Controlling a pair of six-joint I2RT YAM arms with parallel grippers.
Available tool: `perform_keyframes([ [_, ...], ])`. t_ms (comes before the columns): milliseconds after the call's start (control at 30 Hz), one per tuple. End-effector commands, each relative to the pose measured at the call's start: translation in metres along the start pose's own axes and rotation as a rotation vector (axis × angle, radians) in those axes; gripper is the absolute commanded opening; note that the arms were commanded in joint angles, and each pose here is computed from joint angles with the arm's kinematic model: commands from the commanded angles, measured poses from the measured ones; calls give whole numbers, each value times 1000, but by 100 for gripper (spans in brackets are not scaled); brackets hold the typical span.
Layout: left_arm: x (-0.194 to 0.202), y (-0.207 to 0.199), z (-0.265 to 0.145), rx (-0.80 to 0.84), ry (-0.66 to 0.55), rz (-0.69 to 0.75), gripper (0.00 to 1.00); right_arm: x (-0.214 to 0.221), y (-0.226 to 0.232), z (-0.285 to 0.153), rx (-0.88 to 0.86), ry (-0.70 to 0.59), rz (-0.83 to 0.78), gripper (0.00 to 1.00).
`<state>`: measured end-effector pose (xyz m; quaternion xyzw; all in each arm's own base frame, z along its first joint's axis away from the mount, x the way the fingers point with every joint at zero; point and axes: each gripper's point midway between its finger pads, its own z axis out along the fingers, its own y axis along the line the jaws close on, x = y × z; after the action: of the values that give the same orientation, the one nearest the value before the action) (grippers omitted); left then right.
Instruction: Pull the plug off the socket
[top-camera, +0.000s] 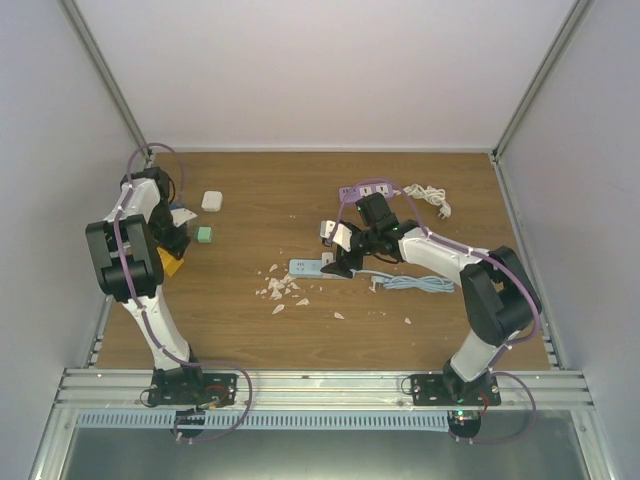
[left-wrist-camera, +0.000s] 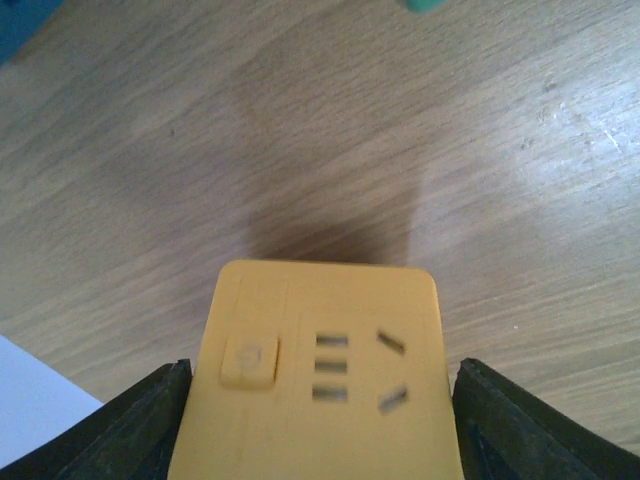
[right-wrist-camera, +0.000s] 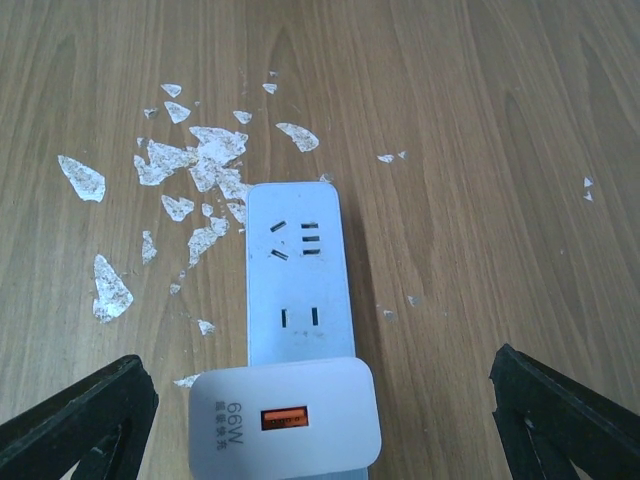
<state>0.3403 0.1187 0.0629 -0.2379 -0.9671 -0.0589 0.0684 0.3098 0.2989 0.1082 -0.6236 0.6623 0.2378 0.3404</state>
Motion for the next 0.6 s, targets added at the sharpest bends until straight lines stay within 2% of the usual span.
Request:
perform_keyframes([
  [0,-11,8,-6,-9,-62,-20,77,-3,-6,-2,13,8,-4,92],
  [133,-11,10,-13,-30,-90,-18,86,-3,-6,-3,15,10,-6,92],
  [300,-16,9,-28,-43,-146,-8,90,-1,-3,-5,17,13,-4,93],
  [567,-45,-11,-79,42,-366,14,92,8,5,-11,24,29,-24,93],
])
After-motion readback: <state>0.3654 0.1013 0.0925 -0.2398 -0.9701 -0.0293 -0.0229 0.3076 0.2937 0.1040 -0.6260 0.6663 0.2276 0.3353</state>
